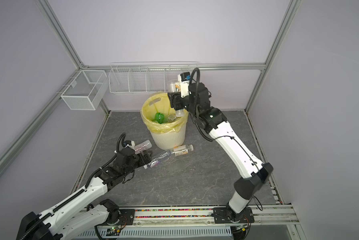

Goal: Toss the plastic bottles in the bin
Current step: 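Swing the right gripper over the bin and open it to drop the bottle, then draw the right gripper back while the left gripper lowers toward the purple-label bottle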

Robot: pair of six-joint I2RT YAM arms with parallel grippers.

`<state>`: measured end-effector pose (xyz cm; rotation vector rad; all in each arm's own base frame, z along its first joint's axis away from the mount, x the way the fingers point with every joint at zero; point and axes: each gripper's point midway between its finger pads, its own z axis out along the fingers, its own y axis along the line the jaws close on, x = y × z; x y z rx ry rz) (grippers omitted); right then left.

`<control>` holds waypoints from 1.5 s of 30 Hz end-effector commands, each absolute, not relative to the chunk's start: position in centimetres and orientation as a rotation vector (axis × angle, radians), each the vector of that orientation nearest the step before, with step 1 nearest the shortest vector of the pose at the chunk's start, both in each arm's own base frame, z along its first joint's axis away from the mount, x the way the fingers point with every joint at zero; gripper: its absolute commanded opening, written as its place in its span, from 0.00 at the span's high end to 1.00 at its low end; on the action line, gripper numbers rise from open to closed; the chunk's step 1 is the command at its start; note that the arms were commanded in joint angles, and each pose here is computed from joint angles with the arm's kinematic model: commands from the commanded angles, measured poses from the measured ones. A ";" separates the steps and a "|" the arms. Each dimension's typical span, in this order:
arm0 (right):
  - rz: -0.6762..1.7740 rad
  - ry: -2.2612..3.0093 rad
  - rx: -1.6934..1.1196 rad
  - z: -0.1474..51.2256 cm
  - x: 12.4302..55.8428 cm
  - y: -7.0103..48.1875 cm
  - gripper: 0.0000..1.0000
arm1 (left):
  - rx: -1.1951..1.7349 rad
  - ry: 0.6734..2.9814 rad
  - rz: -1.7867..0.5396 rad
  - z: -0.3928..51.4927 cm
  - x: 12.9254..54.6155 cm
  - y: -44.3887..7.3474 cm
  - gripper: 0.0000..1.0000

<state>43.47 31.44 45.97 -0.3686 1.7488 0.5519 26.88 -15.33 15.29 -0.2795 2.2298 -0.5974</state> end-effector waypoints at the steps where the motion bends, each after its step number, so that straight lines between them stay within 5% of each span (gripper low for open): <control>1: 0.443 1.893 -0.384 43.2 45.2 31.4 0.12 | -0.287 2.232 -0.548 15.1 26.5 -14.3 0.00; 11: 0.557 1.865 -0.445 42.9 38.8 28.7 0.12 | -0.236 2.259 -0.522 14.5 26.5 -14.6 0.01; 22: 0.586 1.978 -0.359 35.9 31.3 21.6 0.12 | -0.106 2.294 -0.541 14.1 27.4 -16.6 0.01; 38: 0.703 2.092 -0.121 29.1 28.6 17.7 0.12 | 0.308 2.227 -0.715 15.6 27.1 -21.6 0.01; 45: 0.669 2.110 -0.078 28.2 28.3 16.7 0.12 | 0.331 2.315 -0.538 14.5 28.0 -20.3 0.01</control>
